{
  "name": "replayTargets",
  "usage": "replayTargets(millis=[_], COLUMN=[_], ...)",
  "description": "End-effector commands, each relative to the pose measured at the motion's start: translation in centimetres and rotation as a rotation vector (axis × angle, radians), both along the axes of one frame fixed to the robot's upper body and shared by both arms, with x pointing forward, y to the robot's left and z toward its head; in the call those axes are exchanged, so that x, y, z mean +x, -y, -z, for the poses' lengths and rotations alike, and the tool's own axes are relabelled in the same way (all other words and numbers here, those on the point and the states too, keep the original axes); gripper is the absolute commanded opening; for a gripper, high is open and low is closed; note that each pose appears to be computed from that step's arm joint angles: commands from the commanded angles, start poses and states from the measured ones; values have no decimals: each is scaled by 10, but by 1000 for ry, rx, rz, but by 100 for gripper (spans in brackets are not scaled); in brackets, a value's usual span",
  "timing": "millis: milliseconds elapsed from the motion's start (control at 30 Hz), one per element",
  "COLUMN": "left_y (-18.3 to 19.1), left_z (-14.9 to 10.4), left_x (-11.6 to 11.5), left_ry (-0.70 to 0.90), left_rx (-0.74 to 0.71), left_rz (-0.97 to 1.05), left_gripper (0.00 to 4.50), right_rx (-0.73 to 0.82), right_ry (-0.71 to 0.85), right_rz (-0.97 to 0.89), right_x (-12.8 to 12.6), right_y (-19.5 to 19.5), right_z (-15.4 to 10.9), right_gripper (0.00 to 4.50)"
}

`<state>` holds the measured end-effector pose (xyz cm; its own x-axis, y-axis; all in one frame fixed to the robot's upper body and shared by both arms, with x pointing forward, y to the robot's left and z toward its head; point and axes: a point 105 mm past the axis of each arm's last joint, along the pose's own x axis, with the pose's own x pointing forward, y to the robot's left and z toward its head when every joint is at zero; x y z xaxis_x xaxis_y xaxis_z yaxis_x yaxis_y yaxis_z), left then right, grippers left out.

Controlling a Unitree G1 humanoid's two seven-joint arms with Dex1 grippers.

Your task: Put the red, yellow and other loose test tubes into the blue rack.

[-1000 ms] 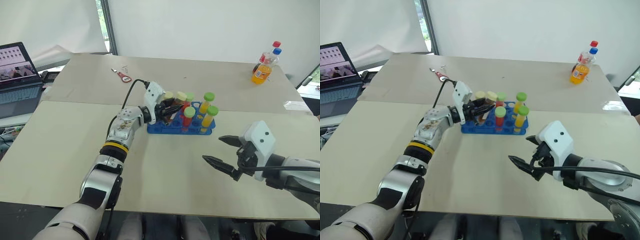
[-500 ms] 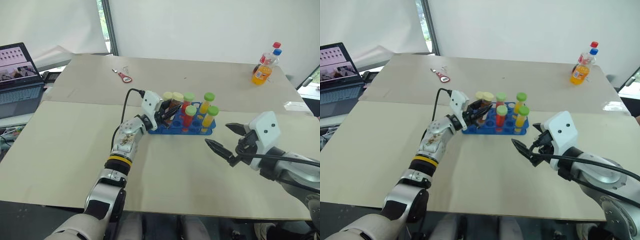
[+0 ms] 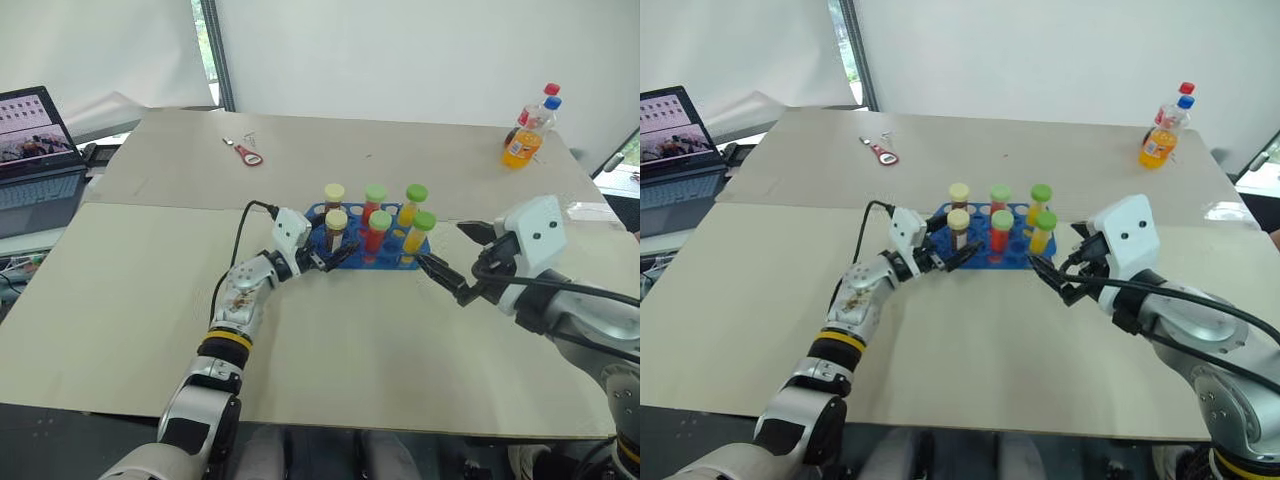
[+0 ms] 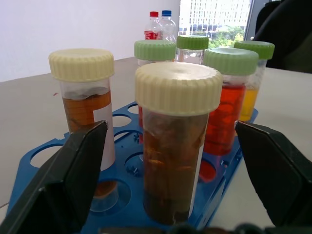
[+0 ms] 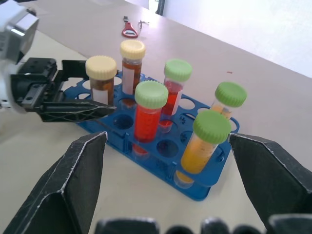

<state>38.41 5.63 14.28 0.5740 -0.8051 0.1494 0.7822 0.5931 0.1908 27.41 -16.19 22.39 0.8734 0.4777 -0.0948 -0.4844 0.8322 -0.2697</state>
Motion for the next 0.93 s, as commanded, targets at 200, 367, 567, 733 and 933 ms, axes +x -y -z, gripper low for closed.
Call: replayTargets(millis=[200,367,567,733,933], left_y=[-79,-153,-191,-194,-189], left_z=[-29,-50,-49,-52,-50], left_x=[-29,-43,-58,-59,-66], left_ry=[59,-7,-85,-87,-111], left_rx=[293,530,703,684,668], left_rz=[28,-87,-159,-194,-175], left_gripper=[442,448,448,448,448], right_rx=[-127,-225,-334,-349,-342], right_ry=[42,9,-63,-66,-58], right_rz=[-104,-170,-216,-219,-217], right_x=[-5,-7,-6,-1,6], right_y=[26,53,74,80,80], right_z=[-20,-26,-16,-11,-13], right_gripper=[442,446,446,446,446])
